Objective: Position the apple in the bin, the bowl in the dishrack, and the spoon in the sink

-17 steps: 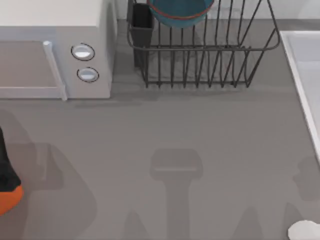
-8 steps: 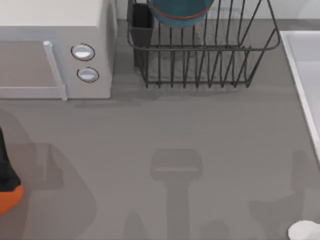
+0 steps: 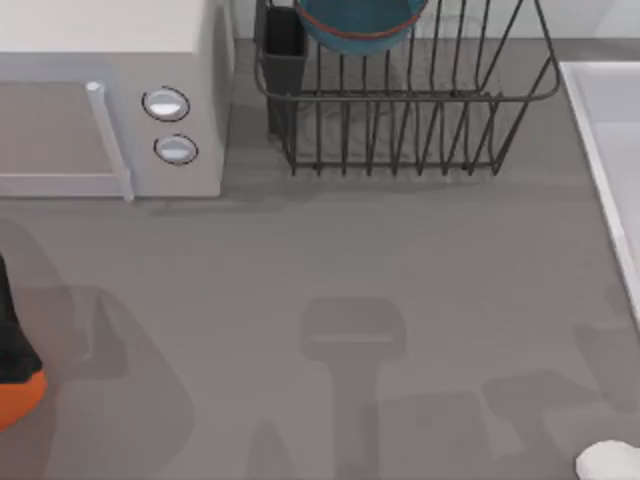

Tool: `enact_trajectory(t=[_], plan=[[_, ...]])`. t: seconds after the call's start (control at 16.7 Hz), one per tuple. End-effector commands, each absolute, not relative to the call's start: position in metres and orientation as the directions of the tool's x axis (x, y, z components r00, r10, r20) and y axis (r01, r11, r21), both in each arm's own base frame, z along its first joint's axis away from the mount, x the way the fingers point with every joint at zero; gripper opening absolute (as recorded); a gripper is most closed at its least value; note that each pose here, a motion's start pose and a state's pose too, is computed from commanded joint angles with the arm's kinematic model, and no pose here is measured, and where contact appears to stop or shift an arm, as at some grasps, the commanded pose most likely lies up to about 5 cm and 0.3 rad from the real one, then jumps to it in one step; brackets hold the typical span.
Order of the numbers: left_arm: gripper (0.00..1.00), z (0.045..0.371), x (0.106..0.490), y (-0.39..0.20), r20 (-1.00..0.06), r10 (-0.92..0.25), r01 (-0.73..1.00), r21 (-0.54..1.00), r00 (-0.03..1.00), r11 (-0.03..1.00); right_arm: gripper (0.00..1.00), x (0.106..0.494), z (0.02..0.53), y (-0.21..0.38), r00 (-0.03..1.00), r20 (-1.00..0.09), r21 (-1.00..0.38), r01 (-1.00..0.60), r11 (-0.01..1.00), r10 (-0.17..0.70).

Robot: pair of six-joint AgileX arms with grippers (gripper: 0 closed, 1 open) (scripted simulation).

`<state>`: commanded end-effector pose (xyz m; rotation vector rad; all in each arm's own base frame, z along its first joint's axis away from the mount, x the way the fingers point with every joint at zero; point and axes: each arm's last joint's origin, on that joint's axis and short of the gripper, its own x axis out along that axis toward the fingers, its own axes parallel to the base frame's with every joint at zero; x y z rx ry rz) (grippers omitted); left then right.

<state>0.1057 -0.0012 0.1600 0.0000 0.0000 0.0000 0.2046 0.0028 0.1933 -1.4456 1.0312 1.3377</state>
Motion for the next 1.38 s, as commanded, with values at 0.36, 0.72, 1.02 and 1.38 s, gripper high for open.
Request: enact_trajectory(t=[0.36,0.72,1.02,1.38], plan=[[1.00,0.160,0.106,-0.001,0.000,0.000,0.000,0.000,1.000,1.000,1.00,0.214,0.193,0.003,0.002,-1.000,0.000,-0.933,-0.360,-0.005],[1.00,0.160,0.106,-0.001,0.000,0.000,0.000,0.000,1.000,1.000,1.00,0.215,0.184,0.003,-0.002,-1.000,0.003,-0.933,-0.359,-0.005],[1.00,0.160,0.106,-0.001,0.000,0.000,0.000,0.000,1.000,1.000,1.00,0.220,0.134,0.003,0.007,-1.000,-0.005,-0.933,-0.359,-0.005],[1.00,0.160,0.106,-0.001,0.000,0.000,0.000,0.000,1.000,1.000,1.00,0.214,0.093,0.003,0.002,-1.000,0.000,-0.933,-0.360,-0.005]])
